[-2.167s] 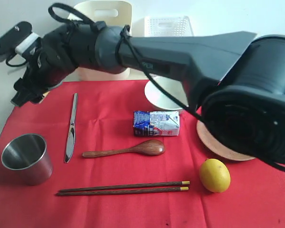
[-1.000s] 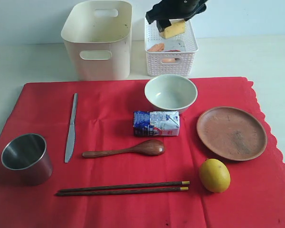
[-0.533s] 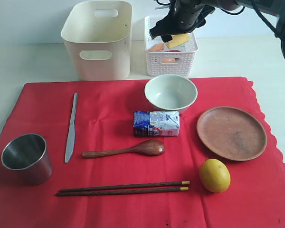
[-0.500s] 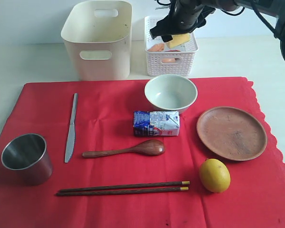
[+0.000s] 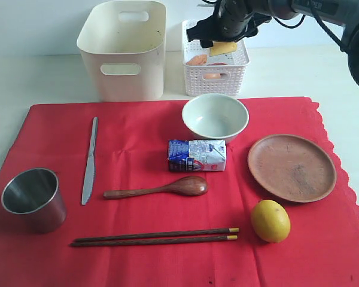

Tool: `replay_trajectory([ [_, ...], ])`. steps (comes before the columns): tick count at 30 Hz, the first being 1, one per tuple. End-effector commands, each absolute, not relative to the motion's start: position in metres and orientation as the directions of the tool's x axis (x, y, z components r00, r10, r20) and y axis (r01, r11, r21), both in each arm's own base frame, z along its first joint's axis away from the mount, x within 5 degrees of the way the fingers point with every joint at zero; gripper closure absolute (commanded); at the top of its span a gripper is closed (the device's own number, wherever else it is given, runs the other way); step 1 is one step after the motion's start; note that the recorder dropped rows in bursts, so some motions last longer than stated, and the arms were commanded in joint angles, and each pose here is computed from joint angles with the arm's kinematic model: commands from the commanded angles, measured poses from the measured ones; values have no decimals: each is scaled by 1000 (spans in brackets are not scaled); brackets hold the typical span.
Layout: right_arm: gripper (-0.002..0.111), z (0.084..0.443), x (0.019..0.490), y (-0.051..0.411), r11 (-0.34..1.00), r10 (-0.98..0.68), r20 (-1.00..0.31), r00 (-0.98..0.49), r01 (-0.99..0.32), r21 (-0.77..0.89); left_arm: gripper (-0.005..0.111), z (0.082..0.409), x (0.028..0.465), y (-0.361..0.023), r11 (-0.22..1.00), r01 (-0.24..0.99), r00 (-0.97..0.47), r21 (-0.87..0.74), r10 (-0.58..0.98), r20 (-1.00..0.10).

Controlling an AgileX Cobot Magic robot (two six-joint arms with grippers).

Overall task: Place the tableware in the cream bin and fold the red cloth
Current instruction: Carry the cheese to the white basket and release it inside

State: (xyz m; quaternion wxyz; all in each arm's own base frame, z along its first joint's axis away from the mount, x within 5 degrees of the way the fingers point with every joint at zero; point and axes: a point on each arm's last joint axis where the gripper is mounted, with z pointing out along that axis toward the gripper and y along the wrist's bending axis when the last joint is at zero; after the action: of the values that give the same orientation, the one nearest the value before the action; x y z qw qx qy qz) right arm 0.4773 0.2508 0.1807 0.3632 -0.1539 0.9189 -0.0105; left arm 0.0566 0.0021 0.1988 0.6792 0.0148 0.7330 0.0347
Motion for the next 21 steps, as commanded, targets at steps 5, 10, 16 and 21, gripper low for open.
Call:
replay_trajectory([
  [5,47,187,480,250,953,-288,-684,-670,-272,-136,107,199,56,2,997,-28,-69,73,71,-995],
  [10,34,186,480,250,954,-284,-683,-672,-269,-132,107,199,56,2,997,-28,-69,73,71,-995],
  [16,31,187,480,250,953,-288,-683,-671,-271,-136,107,199,56,2,997,-28,-69,73,71,-995],
  [21,31,187,480,250,952,-290,-685,-669,-272,-138,107,199,56,2,997,-28,-69,73,71,-995],
])
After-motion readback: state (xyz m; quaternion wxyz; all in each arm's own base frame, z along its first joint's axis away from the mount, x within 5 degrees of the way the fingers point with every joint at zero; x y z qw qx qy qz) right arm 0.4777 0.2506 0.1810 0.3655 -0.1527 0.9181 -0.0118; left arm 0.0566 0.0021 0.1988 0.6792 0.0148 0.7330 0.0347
